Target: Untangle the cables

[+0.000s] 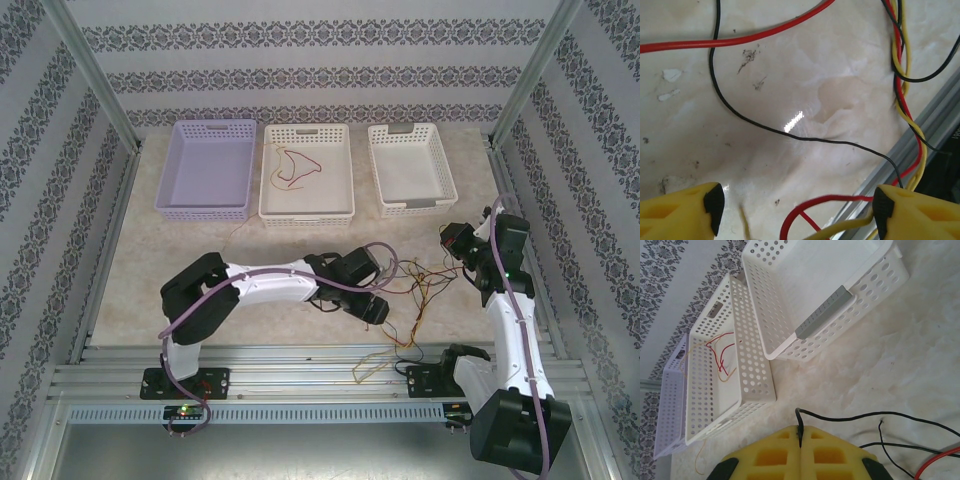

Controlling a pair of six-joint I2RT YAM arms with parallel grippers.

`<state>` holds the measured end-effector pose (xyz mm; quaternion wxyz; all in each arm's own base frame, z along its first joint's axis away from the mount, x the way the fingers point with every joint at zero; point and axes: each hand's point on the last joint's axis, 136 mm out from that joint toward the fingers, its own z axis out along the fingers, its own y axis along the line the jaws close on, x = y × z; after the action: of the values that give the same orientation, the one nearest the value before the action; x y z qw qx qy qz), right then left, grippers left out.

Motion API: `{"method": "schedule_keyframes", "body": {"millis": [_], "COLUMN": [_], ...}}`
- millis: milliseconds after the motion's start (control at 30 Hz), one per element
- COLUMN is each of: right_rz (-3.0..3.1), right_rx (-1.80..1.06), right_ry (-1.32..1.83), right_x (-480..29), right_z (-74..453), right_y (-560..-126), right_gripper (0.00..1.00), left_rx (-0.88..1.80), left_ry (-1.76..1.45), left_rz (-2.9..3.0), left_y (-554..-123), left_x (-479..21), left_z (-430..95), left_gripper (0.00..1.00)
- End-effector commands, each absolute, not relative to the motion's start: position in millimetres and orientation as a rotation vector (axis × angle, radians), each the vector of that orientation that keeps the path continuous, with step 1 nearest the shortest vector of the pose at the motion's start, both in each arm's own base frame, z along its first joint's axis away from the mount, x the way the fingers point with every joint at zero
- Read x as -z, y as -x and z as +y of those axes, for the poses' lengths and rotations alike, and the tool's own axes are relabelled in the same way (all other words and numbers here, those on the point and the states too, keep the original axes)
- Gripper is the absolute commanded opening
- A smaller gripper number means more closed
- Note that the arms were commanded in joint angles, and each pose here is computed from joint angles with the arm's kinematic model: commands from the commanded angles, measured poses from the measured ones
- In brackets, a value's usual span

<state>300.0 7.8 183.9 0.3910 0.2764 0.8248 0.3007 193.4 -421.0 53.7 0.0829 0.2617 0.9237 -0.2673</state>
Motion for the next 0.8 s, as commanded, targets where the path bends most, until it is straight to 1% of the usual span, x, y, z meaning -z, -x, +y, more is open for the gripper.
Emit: {"method": "schedule_keyframes", "body": {"millis": [0,33,67,200,233,267,300,433,633,767], "right_rz": [2.06,2.06,2.063,2.065,2.065,2.066,2.065,2.051,2.033,2.018], "right_rx": [-0.781,-0.78,-0.78,-0.773,-0.769,-0.766,-0.759,-0.727,-0.675,-0.671], "right_ry": [-0.64,-0.641,-0.642,-0.641,-0.642,-0.644,-0.646,-0.662,-0.718,-0.756], "right_x": [-202,-202,-201,-200,-200,-201,-201,-203,-199,-197], "right_z": [12,12,12,12,12,11,10,5,-6,-11], "right_y": [-305,-305,-305,-304,-304,-304,-304,-303,-302,-303], "right_gripper": [0.0,0.0,0.0,0.0,0.0,0.0,0.0,0.0,0.0,0.0], "left_rx": [0.728,0.726,0.721,0.69,0.671,0.662,0.662,0.633,0.566,0.531], "left_ry": [-0.85,-0.854,-0.856,-0.866,-0.862,-0.847,-0.834,-0.718,-0.498,-0.351], "left_rz": [2.78,2.78,2.78,2.779,2.777,2.775,2.772,2.744,2.615,2.542], "left_y": [-187,-188,-189,-192,-196,-200,-204,-232,-272,-286], "left_x": [-49,-47,-46,-45,-46,-49,-53,-87,-178,-226], "left_z": [-420,-422,-422,-420,-416,-411,-406,-362,-270,-211], "left_gripper": [0.69,0.64,0.54,0.21,0.12,0.04,0.0,0.0,0.0,0.0]}}
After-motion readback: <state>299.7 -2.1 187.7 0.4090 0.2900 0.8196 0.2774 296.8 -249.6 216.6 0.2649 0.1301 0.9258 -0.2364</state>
